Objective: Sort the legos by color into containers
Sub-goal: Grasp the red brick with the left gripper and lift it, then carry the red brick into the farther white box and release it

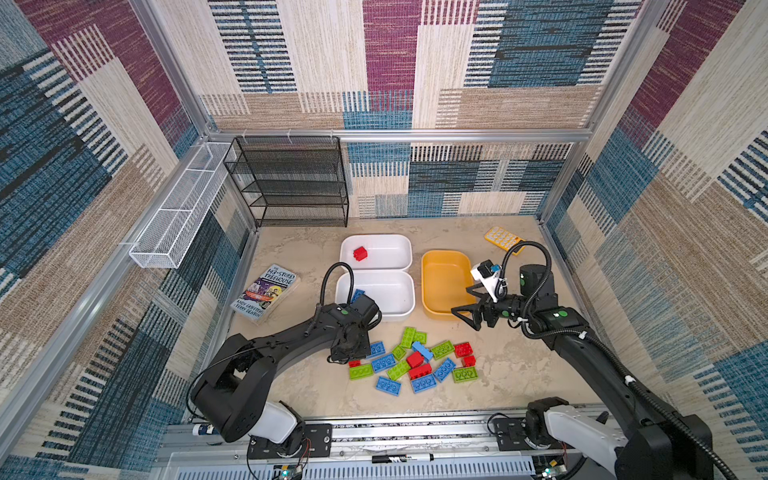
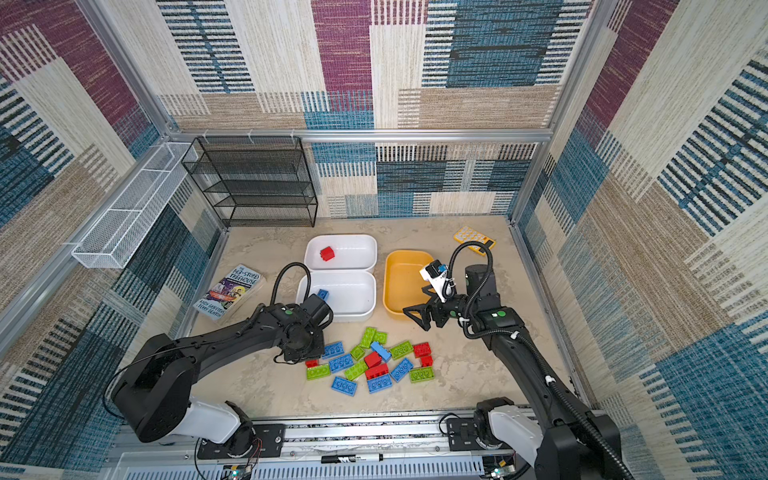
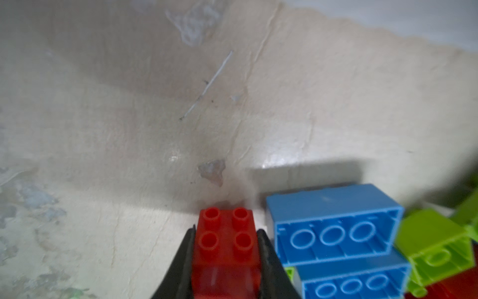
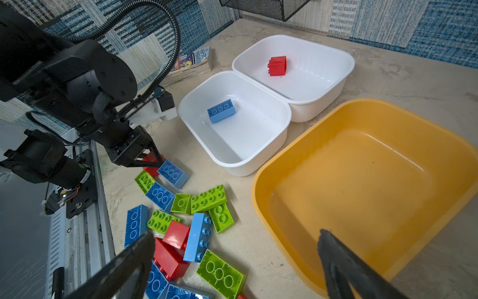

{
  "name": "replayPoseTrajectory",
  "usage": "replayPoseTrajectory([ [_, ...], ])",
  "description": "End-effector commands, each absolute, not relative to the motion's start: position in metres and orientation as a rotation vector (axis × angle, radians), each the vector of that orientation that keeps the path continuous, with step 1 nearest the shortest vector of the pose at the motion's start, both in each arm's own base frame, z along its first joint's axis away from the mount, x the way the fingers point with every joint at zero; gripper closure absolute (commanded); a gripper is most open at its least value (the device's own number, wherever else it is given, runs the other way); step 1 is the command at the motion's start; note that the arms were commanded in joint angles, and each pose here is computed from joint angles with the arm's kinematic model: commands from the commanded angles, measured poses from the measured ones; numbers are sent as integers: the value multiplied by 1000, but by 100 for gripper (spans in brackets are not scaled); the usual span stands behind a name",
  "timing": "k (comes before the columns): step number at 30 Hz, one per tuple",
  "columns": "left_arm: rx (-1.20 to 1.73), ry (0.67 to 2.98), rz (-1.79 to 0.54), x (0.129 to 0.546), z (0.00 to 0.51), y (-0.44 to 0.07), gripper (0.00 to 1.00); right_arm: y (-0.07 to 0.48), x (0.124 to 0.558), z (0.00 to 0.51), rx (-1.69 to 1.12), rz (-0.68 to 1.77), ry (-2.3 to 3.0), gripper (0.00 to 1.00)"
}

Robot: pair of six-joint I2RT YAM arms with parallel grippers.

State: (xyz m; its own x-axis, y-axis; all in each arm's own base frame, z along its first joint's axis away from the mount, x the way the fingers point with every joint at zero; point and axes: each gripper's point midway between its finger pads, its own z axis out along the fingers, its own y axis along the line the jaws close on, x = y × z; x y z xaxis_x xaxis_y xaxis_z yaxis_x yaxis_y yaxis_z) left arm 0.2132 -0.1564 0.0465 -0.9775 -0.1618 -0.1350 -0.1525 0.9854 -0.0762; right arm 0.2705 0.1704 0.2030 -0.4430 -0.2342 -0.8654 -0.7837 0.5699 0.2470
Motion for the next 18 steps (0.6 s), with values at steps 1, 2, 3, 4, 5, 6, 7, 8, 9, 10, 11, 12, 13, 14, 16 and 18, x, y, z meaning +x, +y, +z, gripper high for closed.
replayPoseTrajectory([
  [1,-168,2975,-87,215,70,-154,77,169,273,204,-811,813,1962,1],
  [2,-152,2969,-100,216,80,-155,77,169,273,204,-813,811,1961,1],
  [3,-132,2959,-107,218,90,-156,76,169,274,205,-813,809,1959,1],
  [4,-114,2942,-102,221,101,-155,76,169,274,206,-813,807,1956,1],
  [5,-94,2921,-102,225,113,-154,76,169,275,208,-812,804,1953,1],
  [6,-80,2901,-103,230,123,-153,76,169,276,209,-811,803,1949,1],
  [7,-71,2881,-104,238,133,-152,76,169,277,211,-809,804,1945,1],
  [8,-66,2866,-111,246,141,-151,76,170,278,212,-808,806,1940,1],
  [9,-59,2848,-125,255,149,-152,75,171,278,213,-810,810,1935,1],
  [10,-51,2827,-129,266,156,-152,76,172,279,215,-811,817,1931,1],
  [11,-32,2804,-139,279,163,-155,76,173,279,216,-810,826,1927,1],
  [12,-21,2792,-142,290,166,-156,75,174,280,217,-811,834,1922,1],
  [13,-8,2778,-150,304,170,-159,75,175,280,219,-811,844,1915,1],
  [14,4,2760,-160,318,174,-162,75,176,280,220,-810,857,1908,1],
  [16,30,2722,-169,345,181,-169,75,178,281,224,-810,877,1896,1],
  [18,39,2684,-150,374,183,-169,75,180,282,226,-811,888,1888,1],
])
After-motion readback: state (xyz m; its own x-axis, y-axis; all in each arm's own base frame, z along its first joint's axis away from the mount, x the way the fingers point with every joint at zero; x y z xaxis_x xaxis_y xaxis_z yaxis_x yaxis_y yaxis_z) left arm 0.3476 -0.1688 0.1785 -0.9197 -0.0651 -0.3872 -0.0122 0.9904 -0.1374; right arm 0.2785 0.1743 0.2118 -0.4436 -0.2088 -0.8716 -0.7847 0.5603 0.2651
